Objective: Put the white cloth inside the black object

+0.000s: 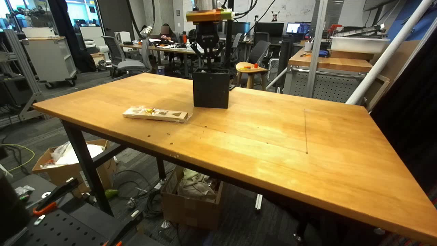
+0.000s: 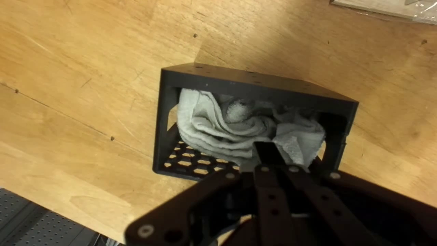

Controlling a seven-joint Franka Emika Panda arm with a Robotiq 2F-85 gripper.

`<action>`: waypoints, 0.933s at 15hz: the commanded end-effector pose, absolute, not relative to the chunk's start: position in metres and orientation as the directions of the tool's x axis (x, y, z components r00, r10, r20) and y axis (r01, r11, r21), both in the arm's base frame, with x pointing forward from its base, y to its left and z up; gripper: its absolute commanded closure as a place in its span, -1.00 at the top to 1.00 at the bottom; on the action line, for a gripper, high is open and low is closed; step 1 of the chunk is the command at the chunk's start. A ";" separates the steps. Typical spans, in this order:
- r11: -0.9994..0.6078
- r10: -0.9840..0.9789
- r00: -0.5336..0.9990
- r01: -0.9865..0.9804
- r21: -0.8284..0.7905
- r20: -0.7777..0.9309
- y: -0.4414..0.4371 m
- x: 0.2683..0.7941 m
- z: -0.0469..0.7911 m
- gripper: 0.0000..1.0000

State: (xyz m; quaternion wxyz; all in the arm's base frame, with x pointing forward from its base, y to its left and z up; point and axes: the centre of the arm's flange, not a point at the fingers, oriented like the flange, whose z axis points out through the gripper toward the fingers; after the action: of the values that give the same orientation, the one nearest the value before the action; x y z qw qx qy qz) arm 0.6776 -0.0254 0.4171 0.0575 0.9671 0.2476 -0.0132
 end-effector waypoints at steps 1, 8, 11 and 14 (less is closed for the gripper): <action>-0.872 0.472 0.881 0.472 0.130 -0.029 -0.021 0.678 0.431 -1.00; -0.880 0.458 0.889 0.457 0.130 -0.028 -0.006 0.675 0.428 -1.00; -0.885 0.447 0.894 0.446 0.132 -0.024 0.002 0.672 0.426 -1.00; -0.890 0.438 0.899 0.437 0.132 -0.022 0.009 0.670 0.424 -1.00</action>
State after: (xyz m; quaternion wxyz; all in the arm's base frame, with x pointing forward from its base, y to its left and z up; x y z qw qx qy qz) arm 0.6783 0.0001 0.4179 0.0582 0.9706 0.2333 -0.0089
